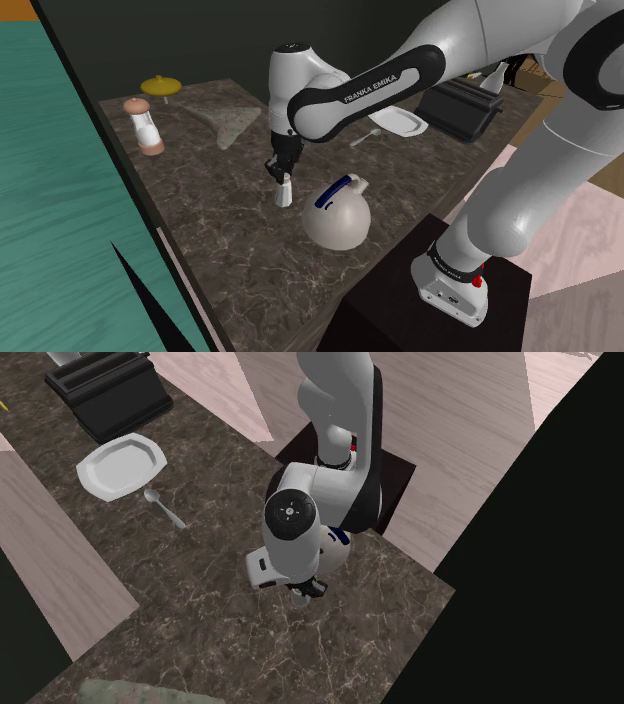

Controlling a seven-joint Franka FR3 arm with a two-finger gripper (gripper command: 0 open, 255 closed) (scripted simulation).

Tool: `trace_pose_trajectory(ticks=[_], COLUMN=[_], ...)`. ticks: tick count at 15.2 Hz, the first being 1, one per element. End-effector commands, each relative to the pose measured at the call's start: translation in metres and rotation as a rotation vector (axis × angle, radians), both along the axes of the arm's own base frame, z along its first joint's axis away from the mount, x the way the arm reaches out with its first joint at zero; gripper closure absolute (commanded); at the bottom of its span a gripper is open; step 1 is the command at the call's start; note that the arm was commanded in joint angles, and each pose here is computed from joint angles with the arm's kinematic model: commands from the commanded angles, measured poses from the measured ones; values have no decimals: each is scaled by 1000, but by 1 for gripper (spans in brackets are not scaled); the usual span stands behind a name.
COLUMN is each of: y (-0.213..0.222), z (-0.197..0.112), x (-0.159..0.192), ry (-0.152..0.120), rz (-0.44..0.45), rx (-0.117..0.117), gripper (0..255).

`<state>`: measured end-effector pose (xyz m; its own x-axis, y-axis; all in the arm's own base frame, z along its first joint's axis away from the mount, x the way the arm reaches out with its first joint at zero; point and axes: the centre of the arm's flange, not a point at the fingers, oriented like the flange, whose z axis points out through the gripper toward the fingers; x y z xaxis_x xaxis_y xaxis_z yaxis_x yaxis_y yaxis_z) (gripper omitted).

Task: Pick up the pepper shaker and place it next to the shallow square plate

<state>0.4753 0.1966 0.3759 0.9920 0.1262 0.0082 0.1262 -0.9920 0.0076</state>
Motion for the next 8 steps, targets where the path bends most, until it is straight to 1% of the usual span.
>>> trace_pose_trajectory(ticks=[1, 4, 8], y=[0, 0, 0], z=[0, 0, 21], x=[0, 0, 0], ry=[0, 0, 0], rz=[0, 0, 0], rx=[0, 0, 0], gripper=[255, 255, 255])
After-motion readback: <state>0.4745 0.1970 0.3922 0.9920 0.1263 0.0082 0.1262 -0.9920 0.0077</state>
